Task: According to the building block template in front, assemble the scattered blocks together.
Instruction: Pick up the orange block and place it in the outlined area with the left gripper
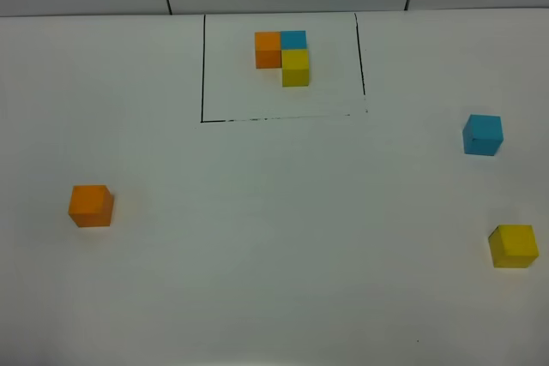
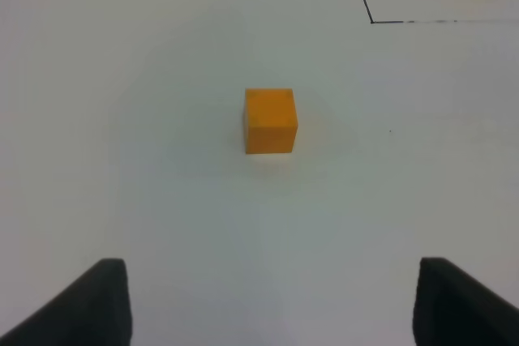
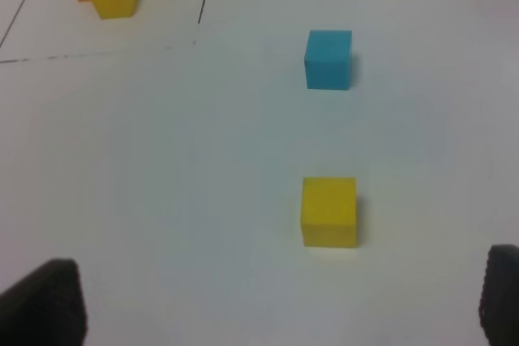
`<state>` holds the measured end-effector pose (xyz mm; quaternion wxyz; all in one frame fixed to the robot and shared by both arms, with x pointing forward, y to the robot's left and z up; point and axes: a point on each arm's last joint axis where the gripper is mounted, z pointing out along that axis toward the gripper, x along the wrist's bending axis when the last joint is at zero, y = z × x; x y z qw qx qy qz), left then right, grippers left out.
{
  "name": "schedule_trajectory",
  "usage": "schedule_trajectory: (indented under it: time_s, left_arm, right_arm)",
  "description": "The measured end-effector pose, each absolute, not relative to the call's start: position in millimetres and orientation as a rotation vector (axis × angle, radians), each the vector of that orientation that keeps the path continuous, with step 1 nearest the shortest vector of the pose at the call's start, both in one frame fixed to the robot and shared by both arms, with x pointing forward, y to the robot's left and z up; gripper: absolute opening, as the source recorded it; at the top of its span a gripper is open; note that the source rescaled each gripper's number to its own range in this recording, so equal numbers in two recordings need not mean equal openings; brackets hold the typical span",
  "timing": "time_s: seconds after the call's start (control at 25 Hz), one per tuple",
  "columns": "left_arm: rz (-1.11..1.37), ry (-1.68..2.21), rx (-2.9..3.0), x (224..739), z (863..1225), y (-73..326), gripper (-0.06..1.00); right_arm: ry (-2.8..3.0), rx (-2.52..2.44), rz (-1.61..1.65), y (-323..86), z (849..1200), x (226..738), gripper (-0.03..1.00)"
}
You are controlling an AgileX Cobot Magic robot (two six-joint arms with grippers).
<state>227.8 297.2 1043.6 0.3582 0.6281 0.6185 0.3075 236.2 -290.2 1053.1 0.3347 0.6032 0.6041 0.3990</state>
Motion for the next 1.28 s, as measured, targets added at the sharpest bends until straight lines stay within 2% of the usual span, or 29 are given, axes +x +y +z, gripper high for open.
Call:
schedule_trajectory:
  time_s: [0.64, 1.28]
  left_arm:
    - [0.793, 1.596, 1.621, 227.8, 1043.6, 297.2, 0.63]
    - [0.796, 1.593, 1.625, 227.8, 1043.6, 297.2, 0.63]
  right_arm:
    - [1.576, 1.574, 1.041, -290.2, 1053.1, 236.2, 0.99]
    - [1.576, 1.574, 1.041, -290.2, 1053.1, 236.2, 0.94]
